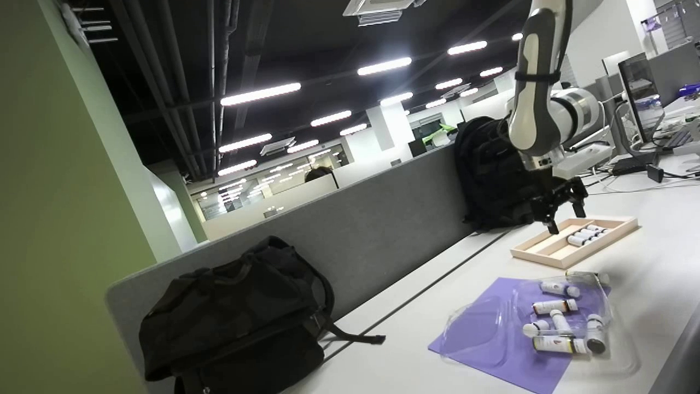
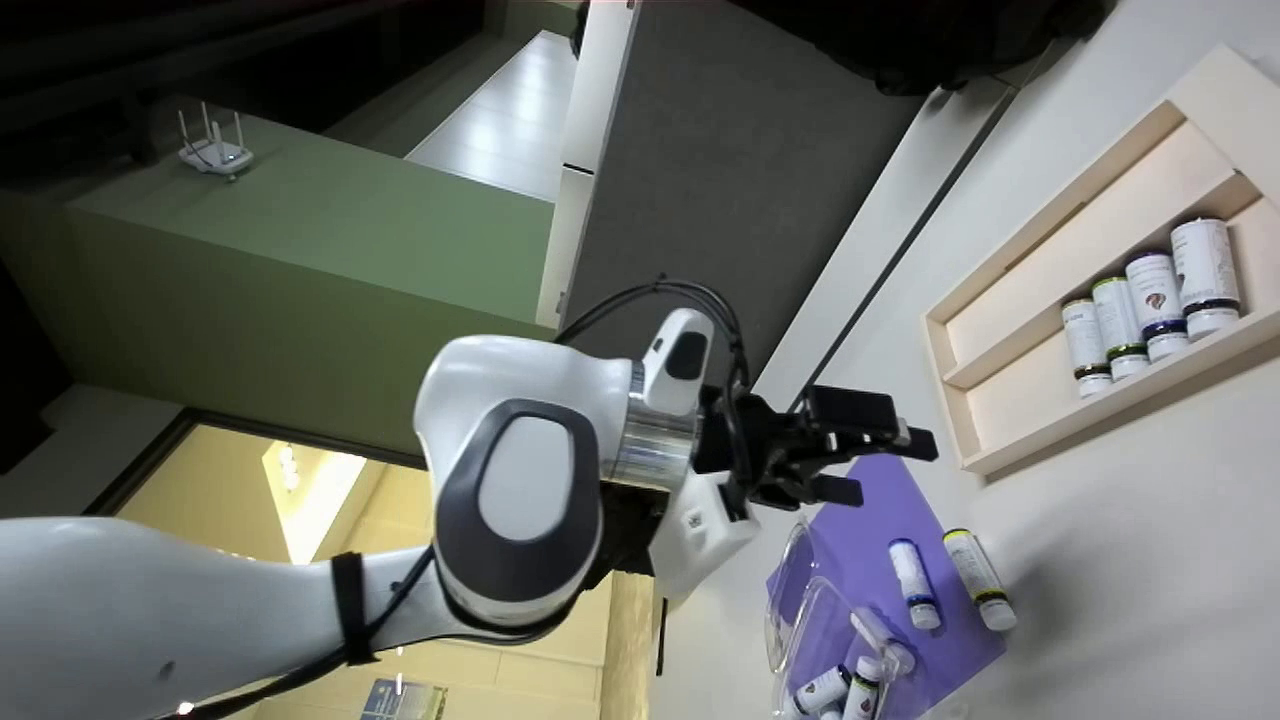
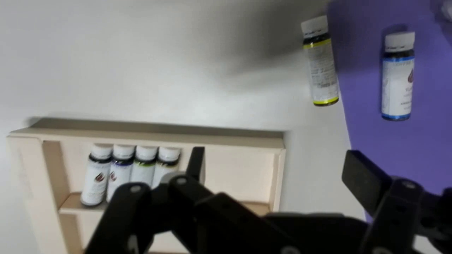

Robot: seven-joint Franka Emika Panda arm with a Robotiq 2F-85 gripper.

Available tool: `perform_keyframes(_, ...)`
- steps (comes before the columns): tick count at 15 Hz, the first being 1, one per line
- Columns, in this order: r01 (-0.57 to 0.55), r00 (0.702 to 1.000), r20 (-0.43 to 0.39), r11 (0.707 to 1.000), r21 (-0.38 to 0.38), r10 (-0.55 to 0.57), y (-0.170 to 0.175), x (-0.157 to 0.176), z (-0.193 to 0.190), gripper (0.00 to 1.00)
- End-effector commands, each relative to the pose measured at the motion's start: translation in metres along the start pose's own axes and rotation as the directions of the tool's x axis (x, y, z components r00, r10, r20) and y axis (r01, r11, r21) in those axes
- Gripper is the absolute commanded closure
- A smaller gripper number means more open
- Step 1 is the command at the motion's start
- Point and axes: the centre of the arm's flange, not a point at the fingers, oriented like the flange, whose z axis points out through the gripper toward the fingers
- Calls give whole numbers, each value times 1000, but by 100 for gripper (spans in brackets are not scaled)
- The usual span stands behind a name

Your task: Take the right bottle from the table and put it in the bottom compartment of the box

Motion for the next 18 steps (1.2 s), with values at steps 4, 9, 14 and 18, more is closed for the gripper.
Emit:
perform_keyframes(4,32,990,133,998,55,-39,-42,12,77,0)
perform_keyframes(9,58,974,214,996,63,-70,-47,11,96,27)
perform_keyframes(14,55,967,246,997,62,-69,-45,15,96,58)
perform_keyframes(18,38,960,275,997,63,-54,-37,23,79,81)
